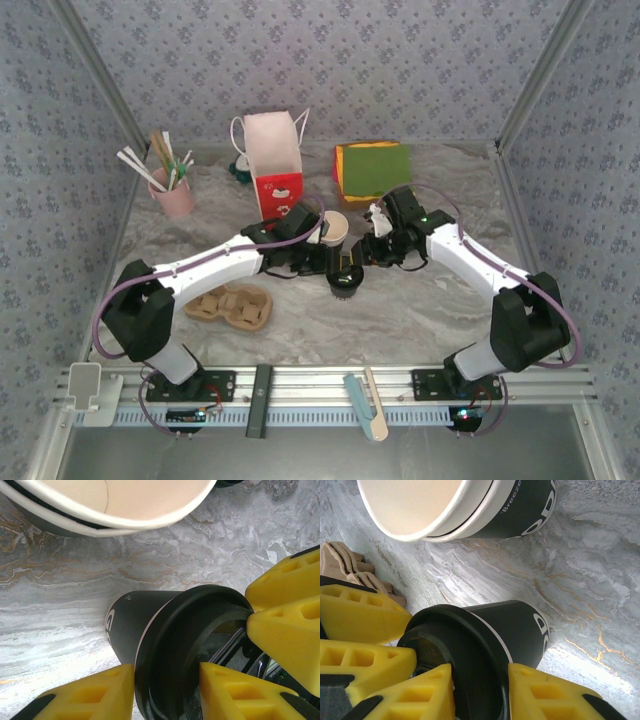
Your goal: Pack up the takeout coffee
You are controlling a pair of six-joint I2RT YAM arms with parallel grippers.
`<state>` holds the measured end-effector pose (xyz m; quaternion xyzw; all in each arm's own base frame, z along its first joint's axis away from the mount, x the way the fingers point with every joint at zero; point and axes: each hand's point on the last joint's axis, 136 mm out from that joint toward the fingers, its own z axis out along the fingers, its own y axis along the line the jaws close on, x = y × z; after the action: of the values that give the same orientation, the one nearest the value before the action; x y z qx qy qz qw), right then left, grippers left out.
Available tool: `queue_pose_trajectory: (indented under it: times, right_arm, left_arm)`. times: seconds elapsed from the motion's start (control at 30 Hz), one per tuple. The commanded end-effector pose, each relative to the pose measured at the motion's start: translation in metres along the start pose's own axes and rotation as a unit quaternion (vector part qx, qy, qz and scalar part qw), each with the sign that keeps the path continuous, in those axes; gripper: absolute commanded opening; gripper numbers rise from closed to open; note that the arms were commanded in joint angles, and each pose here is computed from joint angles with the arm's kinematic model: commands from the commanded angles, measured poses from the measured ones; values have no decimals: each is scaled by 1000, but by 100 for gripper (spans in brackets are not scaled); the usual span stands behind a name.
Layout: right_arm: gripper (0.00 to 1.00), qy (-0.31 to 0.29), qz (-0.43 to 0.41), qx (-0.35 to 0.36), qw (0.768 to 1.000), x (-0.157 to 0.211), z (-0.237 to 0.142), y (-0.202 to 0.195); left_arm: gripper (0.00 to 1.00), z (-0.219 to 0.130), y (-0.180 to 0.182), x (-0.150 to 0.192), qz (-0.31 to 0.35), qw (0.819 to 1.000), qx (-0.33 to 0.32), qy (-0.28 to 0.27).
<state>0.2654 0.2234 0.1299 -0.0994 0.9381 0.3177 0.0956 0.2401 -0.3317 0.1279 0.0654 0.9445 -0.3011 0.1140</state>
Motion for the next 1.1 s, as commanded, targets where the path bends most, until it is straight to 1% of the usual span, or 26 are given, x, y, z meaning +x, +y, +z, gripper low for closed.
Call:
queue_pose_trajectory:
  times: [0.0, 0.03, 0.1, 0.23, 0.3, 0.37, 0.47, 0.63, 0.7, 0.87, 0.97, 1.07]
  right_arm:
    - [34, 67, 38, 56, 995, 35, 10, -26]
    - [36, 63, 32, 55, 996, 32, 6, -22]
    - [45, 54, 23, 54, 997, 26, -2, -15]
    - [59, 37, 5, 46, 998, 16, -17, -1]
    - [62, 34, 0, 46, 998, 18, -21, 2]
    - [63, 34, 0, 45, 998, 22, -23, 1]
    - [63, 48, 1, 36, 998, 34, -18, 1]
    - [51, 64, -1, 35, 997, 43, -9, 0]
    - [48, 70, -3, 36, 997, 46, -5, -1]
    - [43, 90, 3, 61, 994, 57, 4, -15]
    - [38, 102, 9, 77, 992, 64, 9, -25]
    - [38, 96, 6, 75, 993, 62, 7, -23]
  left_arm:
    - [37, 10, 34, 34, -5, 996, -69, 54]
    - [37, 9, 32, 33, -3, 996, -68, 52]
    - [38, 7, 30, 31, -3, 997, -67, 49]
    - [37, 9, 32, 32, -3, 996, -69, 51]
    - [37, 10, 32, 32, -4, 996, -69, 52]
    - [38, 10, 31, 32, -2, 996, -68, 51]
    - [37, 10, 31, 32, -3, 996, -68, 51]
    - [37, 12, 31, 32, -3, 996, -68, 53]
    - [37, 12, 31, 33, -3, 996, -68, 54]
    - [37, 13, 32, 33, -3, 996, -68, 55]
    - [37, 13, 32, 33, -3, 996, -69, 55]
    - [37, 11, 31, 32, -2, 996, -69, 54]
